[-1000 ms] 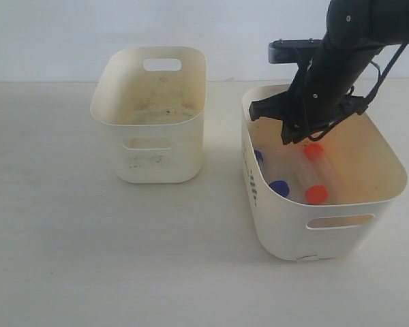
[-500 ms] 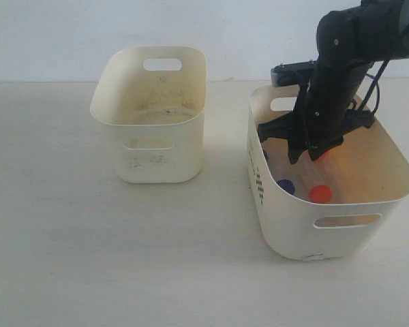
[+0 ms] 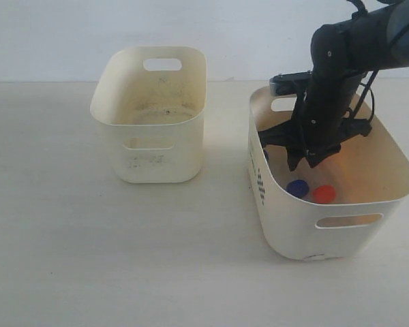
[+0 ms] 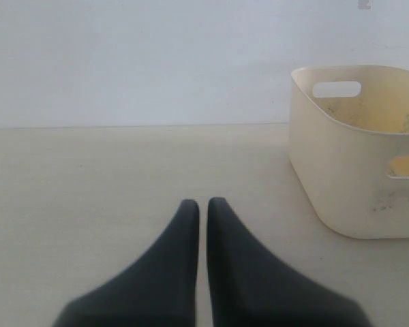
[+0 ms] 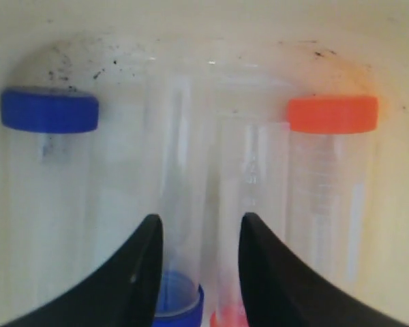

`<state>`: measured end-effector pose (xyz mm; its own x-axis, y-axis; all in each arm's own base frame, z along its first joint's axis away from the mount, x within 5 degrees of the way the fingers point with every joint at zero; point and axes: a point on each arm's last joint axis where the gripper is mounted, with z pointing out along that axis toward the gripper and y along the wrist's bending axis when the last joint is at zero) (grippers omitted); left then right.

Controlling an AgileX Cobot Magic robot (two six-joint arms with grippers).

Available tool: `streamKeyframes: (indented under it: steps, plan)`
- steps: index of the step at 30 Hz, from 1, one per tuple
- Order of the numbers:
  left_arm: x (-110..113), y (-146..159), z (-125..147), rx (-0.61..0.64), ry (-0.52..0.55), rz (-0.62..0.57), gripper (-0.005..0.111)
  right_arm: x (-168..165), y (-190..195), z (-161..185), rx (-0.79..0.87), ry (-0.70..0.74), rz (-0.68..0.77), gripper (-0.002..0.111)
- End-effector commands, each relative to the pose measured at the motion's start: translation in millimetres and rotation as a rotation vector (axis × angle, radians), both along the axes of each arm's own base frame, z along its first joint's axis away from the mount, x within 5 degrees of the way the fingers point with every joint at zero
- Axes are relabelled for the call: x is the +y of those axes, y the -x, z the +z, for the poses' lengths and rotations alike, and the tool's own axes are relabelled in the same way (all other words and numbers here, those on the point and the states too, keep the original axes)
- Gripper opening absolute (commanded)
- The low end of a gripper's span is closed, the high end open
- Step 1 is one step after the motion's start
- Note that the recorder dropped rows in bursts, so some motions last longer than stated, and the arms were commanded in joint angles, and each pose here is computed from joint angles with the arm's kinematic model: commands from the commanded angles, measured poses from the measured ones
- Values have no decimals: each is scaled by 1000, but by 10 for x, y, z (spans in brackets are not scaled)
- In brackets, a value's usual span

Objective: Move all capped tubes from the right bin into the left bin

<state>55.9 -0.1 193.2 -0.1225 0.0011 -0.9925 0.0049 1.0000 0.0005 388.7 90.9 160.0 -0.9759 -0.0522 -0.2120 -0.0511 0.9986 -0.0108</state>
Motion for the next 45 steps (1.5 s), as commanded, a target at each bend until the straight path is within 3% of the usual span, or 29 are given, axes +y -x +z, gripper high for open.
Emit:
streamKeyframes:
  steps: [1,7,12,17,26,29,32,36,38,39,41,44,45]
  plan:
    - [-1,0,16,-8,16,1,4,-8,-3,-16,-4,10,6,38]
    - [-1,0,16,-8,16,1,4,-5,-13,-21,-13,3,-13,73]
    - [-1,0,16,-8,16,1,4,-8,-6,-105,21,12,-15,73]
    - [-1,0,16,-8,16,1,4,-12,11,-224,74,25,-21,60]
    - [-1,0,16,-8,16,1,4,-8,17,-230,83,19,-32,20]
    - [-1,0,16,-8,16,1,4,-6,12,-222,75,16,-34,19]
    - [-1,0,16,-8,16,1,4,-5,7,-222,69,14,-34,29]
    - [-1,0,16,-8,16,1,4,-5,6,-222,69,12,-46,58]
    - [-1,0,16,-8,16,1,4,-7,13,-222,76,13,-53,62]
    - [-1,0,16,-8,16,1,4,-7,15,-231,81,15,-52,59]
    - [-1,0,16,-8,16,1,4,-8,17,-231,83,15,-52,43]
    - [-1,0,16,-8,16,1,4,-7,14,-224,77,13,-53,6]
    - [-1,0,16,-8,16,1,4,-7,13,-224,76,12,-56,0]
